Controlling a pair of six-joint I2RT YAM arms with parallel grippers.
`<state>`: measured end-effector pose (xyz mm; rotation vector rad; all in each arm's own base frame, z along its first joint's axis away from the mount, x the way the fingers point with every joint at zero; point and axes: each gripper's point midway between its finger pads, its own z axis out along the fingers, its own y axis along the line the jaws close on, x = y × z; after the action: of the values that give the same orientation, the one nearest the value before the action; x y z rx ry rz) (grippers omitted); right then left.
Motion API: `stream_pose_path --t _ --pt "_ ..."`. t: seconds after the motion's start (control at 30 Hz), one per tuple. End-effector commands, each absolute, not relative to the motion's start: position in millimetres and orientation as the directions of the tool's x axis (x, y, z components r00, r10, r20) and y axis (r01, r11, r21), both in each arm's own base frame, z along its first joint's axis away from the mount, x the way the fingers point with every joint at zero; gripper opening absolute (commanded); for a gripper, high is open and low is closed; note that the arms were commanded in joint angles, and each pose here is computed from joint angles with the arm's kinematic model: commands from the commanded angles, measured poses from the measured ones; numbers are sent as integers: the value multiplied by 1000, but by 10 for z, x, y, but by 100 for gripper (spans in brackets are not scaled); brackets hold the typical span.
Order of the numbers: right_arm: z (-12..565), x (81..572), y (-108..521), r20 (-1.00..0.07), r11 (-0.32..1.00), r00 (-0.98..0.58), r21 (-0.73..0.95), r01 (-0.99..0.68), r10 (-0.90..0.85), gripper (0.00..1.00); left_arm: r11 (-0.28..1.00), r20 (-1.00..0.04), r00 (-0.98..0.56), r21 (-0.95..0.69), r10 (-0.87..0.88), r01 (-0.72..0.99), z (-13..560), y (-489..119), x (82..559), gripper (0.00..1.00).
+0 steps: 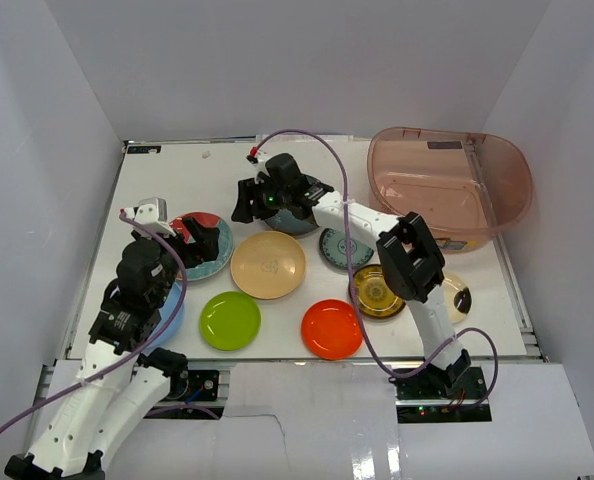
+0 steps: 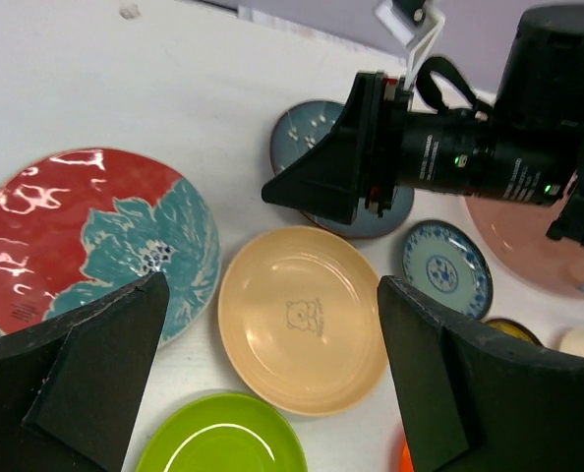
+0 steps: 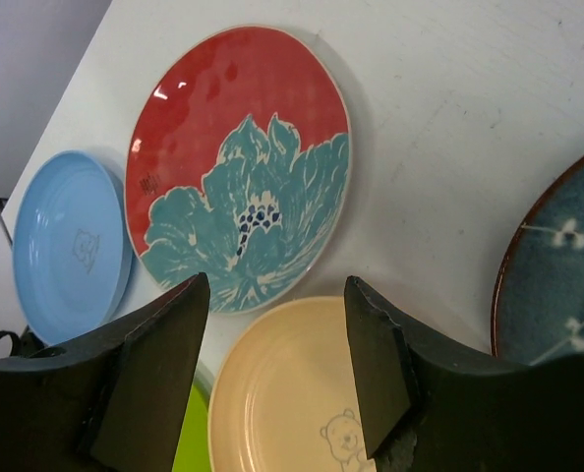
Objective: Place the plates into the plastic bin on the countertop
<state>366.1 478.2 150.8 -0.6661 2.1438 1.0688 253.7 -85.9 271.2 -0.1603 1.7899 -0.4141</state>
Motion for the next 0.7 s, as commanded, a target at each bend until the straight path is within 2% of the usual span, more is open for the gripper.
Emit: stream_pose_path --t 0.0,0.1,0.33,0.67 --pt "1541 3849 4883 -744 581 -659 489 -651 -112 63 942 -923 -197 -335 -331 -11 2669 -614 2538 98" --pt "1457 3891 5093 -739 559 -660 494 -666 -133 64 934 -922 -164 -356 -350 10 2696 -632 2530 97" --pt "888 3980 5336 -678 559 -725 557 -614 -121 64 924 -921 -189 -365 -341 111 2664 -834 2498 96" --pt "519 3755 5587 -600 494 -789 651 -576 -130 52 920 -926 -197 -354 -321 165 2678 -949 2490 96"
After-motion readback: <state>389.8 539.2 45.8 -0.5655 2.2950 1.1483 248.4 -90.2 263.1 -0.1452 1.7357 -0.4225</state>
